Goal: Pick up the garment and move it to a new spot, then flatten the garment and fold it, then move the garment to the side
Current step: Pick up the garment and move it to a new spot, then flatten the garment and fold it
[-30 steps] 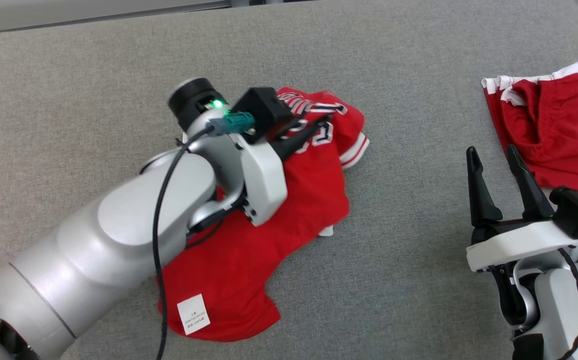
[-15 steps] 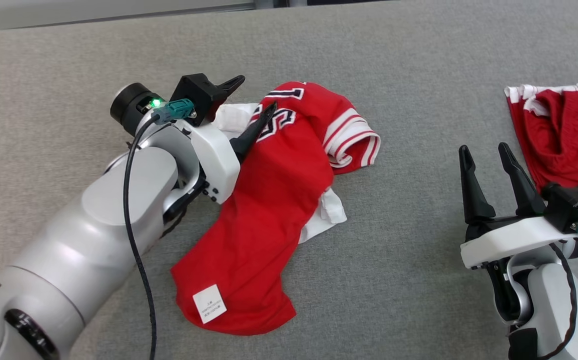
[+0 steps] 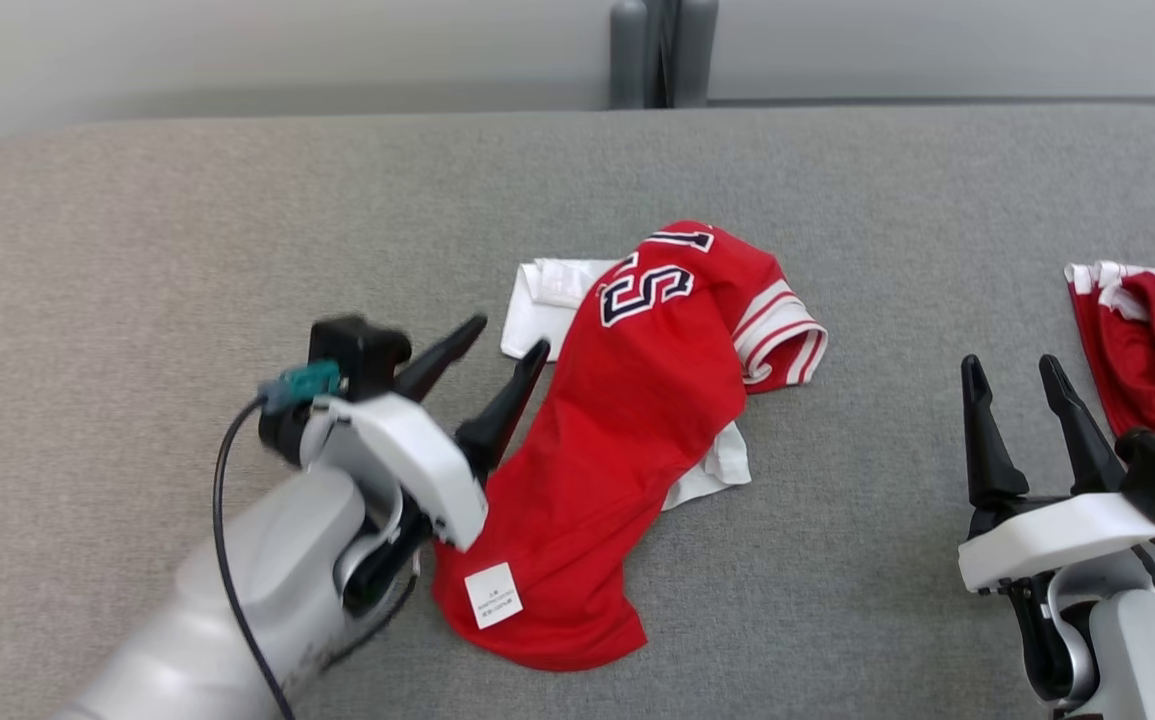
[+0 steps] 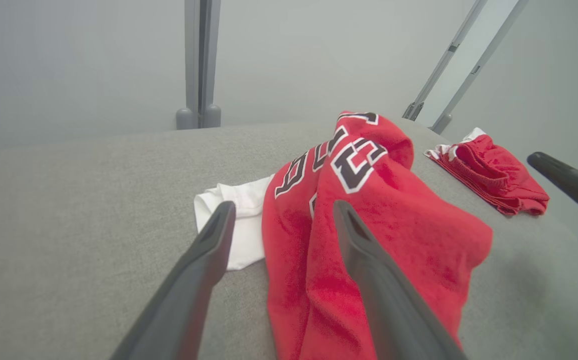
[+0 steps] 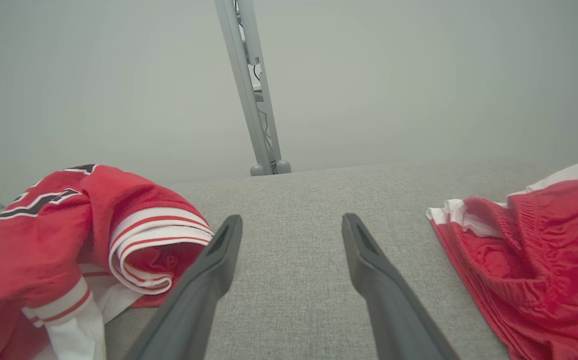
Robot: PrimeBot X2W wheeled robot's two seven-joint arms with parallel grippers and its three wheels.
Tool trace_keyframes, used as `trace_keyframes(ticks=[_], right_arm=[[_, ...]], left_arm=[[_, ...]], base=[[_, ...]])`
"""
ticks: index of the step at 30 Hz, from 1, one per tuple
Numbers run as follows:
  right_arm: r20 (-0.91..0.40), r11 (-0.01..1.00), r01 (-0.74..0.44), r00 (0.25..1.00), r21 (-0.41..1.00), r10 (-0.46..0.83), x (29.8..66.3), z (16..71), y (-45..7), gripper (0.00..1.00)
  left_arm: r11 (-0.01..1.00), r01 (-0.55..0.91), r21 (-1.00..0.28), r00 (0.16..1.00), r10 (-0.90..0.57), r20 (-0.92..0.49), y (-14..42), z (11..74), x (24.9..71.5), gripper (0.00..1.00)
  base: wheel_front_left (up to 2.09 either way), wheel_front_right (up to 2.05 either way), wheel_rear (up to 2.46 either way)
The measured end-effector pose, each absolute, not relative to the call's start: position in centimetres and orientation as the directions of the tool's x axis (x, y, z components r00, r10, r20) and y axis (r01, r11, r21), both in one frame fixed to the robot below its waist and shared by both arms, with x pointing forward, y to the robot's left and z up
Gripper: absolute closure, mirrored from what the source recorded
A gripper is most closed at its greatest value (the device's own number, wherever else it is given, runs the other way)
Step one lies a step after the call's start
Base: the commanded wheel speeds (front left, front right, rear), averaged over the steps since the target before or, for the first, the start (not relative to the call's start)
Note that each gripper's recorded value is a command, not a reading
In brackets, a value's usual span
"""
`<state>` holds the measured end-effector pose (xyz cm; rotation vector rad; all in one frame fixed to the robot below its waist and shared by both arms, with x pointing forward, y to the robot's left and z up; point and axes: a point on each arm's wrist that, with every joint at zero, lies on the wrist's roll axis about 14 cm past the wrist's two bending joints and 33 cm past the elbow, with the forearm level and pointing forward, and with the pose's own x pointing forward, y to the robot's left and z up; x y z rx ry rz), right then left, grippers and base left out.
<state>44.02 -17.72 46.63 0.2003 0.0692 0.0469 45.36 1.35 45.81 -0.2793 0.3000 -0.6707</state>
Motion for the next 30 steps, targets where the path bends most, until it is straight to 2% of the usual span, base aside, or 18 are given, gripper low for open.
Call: trace_keyframes(ticks=[10,19,30], right_arm=[[-0.033,0.978,-0.057,0.997,0.203,0.065,42.8,48.2,-17.3,0.00],[-0.038,0.979,-0.044,0.998,0.200,0.053,42.3,48.3,-17.8,0.00],[-0.042,0.979,-0.046,0.998,0.198,0.056,42.3,48.3,-17.8,0.00]], left_arm=[[0.779,0.452,-0.435,0.798,-0.571,-0.193,4.0,44.8,40.5,0.00],[0.822,0.329,-0.465,0.817,-0.494,-0.296,6.2,41.7,35.5,0.00],[0.809,0.310,-0.500,0.773,-0.521,-0.363,5.6,40.8,32.9,0.00]], base=[[0.00,0.00,0.00],[0.00,0.00,0.00],[0.00,0.00,0.00]])
